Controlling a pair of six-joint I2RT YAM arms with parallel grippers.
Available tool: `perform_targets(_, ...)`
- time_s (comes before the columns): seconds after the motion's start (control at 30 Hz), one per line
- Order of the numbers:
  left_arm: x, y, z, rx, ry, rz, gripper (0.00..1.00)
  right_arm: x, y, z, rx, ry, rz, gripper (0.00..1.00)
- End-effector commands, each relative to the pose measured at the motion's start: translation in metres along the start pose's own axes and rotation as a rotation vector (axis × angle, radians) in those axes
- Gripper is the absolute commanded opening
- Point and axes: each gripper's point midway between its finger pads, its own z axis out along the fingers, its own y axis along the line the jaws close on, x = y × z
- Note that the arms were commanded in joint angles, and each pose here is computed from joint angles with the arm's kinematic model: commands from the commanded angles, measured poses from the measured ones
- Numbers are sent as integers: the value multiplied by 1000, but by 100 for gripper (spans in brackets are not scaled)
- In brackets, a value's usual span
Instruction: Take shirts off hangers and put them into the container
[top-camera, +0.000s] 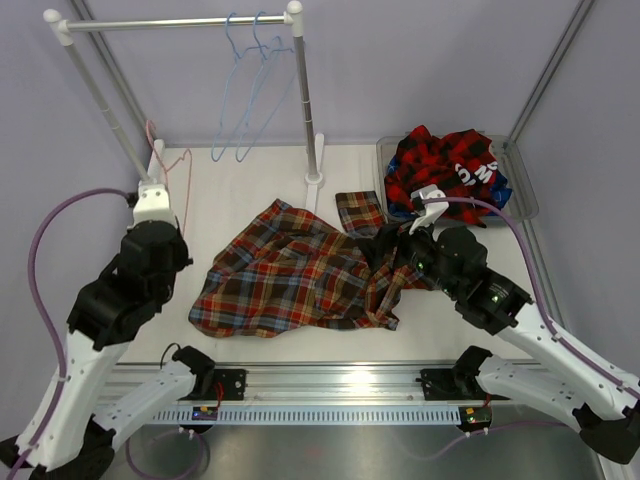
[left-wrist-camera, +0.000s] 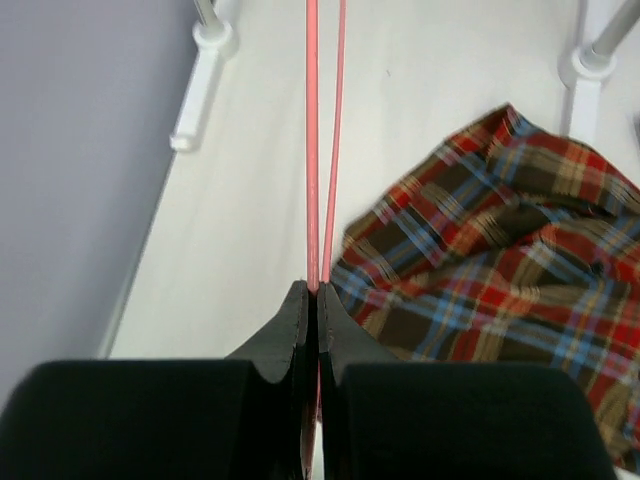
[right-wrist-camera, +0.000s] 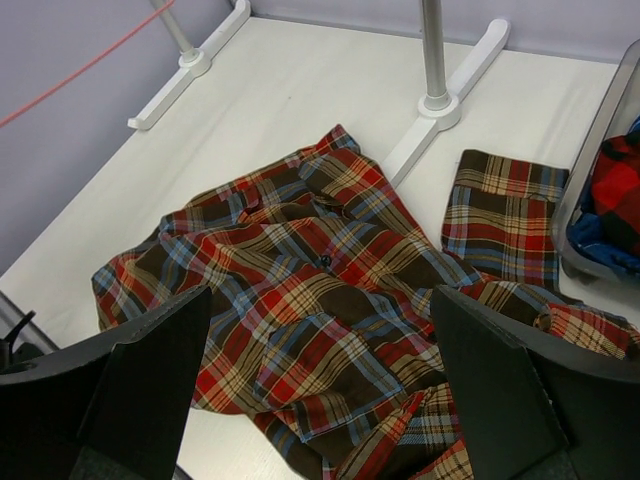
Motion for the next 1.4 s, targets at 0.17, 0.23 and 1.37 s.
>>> perform_targets(0.17, -121, 8, 38, -30, -200, -15, 0, -10, 13, -18, -80, -61, 31, 99)
perform_targets(0.23, -142, 10, 47, -26, -244, -5, 0, -7, 12, -18, -80, -58, 28, 100)
perform_targets(1.37, -191, -58, 172, 294, -246, 100, 0, 11, 15, -5, -102, 0, 3, 100)
